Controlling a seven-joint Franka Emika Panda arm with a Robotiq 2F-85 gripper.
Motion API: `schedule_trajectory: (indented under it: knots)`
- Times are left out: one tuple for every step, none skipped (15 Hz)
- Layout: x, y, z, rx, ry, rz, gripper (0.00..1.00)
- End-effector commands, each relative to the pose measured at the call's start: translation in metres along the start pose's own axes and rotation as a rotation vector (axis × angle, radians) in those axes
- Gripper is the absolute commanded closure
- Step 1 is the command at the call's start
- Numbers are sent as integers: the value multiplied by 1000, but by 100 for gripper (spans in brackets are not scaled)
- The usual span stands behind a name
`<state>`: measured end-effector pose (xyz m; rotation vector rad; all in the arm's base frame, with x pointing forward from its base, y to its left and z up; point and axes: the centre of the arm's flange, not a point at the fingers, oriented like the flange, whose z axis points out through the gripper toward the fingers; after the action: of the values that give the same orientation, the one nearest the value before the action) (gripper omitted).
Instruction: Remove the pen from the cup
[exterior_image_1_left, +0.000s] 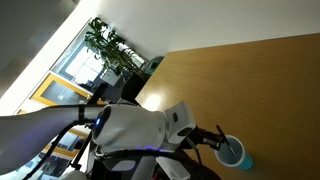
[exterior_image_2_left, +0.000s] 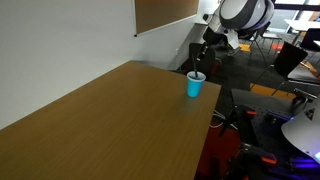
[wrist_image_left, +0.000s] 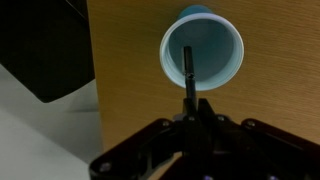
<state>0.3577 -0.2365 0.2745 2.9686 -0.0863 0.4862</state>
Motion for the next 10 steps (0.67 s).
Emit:
schedule_trajectory:
  knots:
    - [1,-3,-26,-37,51,22,98]
    - [4,-2,-31,-39,58,24,98]
    - [7,-1,-33,-39,61,25,98]
    - [10,1,-36,-36,61,17,98]
    - [13,3,-39,-33,60,9,98]
    - [16,4,-41,-32,54,-2,98]
    - [20,5,-44,-32,47,-19,98]
    - [24,6,-46,-35,44,-21,98]
    - [29,8,-49,-29,33,-23,98]
    - [34,10,-52,-23,25,-24,98]
